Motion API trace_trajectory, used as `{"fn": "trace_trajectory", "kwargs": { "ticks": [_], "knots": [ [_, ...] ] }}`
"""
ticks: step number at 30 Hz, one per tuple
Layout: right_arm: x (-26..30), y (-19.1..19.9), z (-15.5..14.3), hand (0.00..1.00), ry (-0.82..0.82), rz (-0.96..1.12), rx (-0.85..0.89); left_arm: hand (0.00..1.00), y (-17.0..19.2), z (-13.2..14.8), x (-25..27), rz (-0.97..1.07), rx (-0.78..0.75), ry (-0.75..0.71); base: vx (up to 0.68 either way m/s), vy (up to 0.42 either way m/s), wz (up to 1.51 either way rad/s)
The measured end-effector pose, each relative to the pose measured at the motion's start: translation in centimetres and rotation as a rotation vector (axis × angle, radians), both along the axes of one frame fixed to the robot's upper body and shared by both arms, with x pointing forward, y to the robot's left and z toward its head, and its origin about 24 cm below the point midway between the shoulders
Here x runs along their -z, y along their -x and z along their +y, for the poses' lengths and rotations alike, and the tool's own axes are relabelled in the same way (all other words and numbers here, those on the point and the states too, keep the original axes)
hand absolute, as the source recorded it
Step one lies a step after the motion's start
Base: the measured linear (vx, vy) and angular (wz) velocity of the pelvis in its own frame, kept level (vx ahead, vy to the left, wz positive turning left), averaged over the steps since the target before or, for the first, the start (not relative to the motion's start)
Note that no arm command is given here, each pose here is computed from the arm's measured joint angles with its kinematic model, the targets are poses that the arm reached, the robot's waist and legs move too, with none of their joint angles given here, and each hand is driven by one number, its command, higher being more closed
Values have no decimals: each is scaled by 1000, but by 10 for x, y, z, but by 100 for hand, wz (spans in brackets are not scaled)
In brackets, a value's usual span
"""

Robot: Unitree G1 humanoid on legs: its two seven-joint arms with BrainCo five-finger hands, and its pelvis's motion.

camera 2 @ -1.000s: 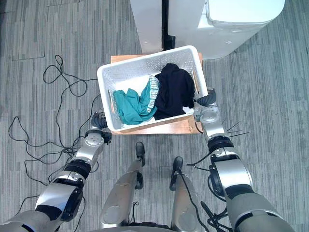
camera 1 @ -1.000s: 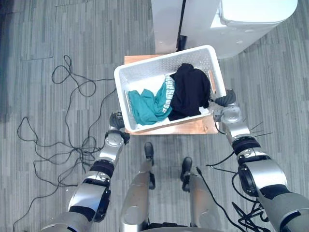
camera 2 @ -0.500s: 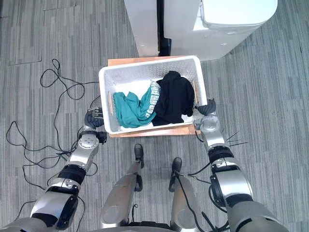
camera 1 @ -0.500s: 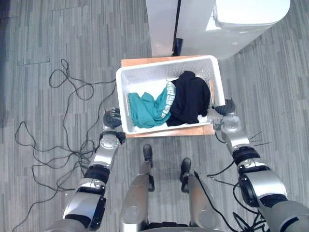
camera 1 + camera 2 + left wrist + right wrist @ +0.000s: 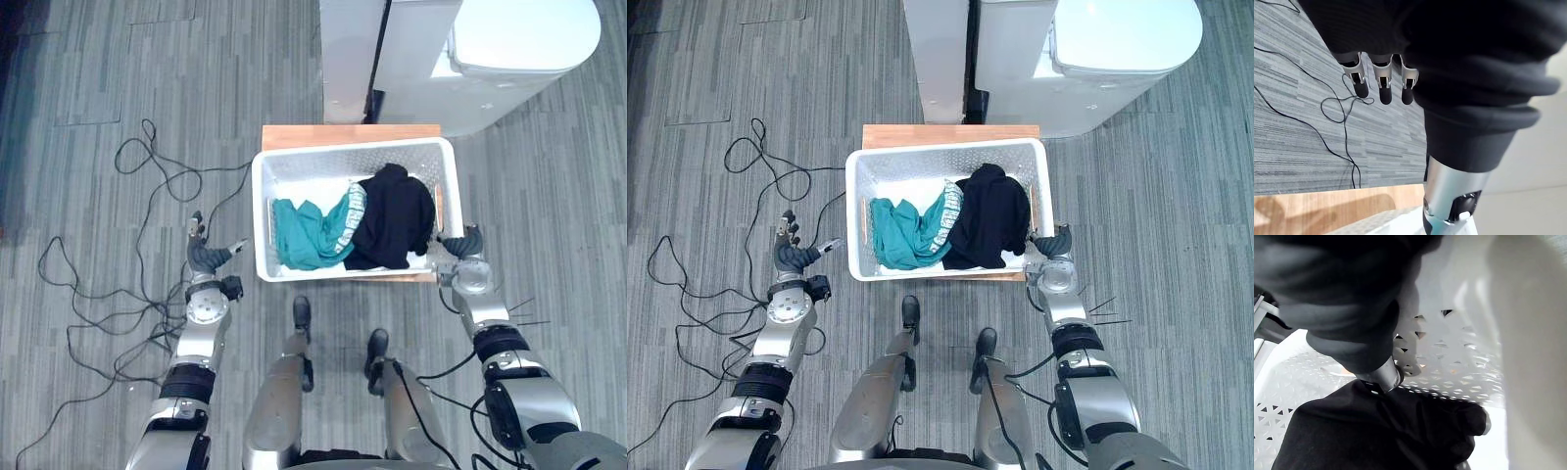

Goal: Pick up the laundry basket with both hands and put the clothes into the washing machine.

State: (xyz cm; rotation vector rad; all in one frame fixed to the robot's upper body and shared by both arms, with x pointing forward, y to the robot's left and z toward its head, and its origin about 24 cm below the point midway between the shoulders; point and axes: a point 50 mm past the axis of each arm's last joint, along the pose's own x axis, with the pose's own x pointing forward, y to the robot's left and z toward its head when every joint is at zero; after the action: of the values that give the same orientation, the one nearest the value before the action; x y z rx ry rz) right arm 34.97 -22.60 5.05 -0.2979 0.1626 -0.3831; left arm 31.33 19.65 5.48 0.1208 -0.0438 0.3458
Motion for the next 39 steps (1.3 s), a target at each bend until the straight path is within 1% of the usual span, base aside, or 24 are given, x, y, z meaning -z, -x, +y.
{"fn": "trace_trajectory", "kwargs": {
  "ticks": [4,6,9,10,11,13,20,25,28,33,35,36,39],
  "knots": [
    [-1,-1,2,100,0,-3,-5,0,-13,-25,2,36,87,-30,0,0,0],
    [-6,-6,10,100,3,-15,-30,0,-24,-35,5,83,116,-65,0,0,0],
    [-11,-11,19,100,10,-25,-60,0,-32,-30,15,165,84,-109,8,-15,-13],
    [-11,-11,20,100,8,-25,-62,100,-33,-28,15,174,78,-123,23,-22,-6],
    [-12,-13,23,100,5,-27,-67,100,-34,-25,19,214,79,-166,23,-19,-5],
    [-15,-15,27,100,14,-32,-83,100,-34,-20,22,235,67,-198,17,-13,-12],
    [-19,-18,33,100,1,-40,-99,100,-38,-12,16,231,24,-191,0,-5,-8],
    [-16,-14,33,100,-23,-48,-96,100,-32,-10,22,249,21,-181,35,-6,0],
    [-6,1,33,100,-74,-65,-80,100,-15,-8,32,250,17,-148,84,-7,0],
    [18,44,37,100,-126,-77,-84,100,35,-6,48,226,24,-111,75,-9,-5],
    [20,55,38,100,-139,-89,-88,100,48,-6,49,219,22,-104,34,4,-20],
    [22,66,39,100,-150,-94,-99,100,62,-3,54,231,15,-102,49,2,-38],
    [27,88,41,100,-158,-92,-118,100,86,0,60,256,11,-74,75,0,-56]
  ]
}}
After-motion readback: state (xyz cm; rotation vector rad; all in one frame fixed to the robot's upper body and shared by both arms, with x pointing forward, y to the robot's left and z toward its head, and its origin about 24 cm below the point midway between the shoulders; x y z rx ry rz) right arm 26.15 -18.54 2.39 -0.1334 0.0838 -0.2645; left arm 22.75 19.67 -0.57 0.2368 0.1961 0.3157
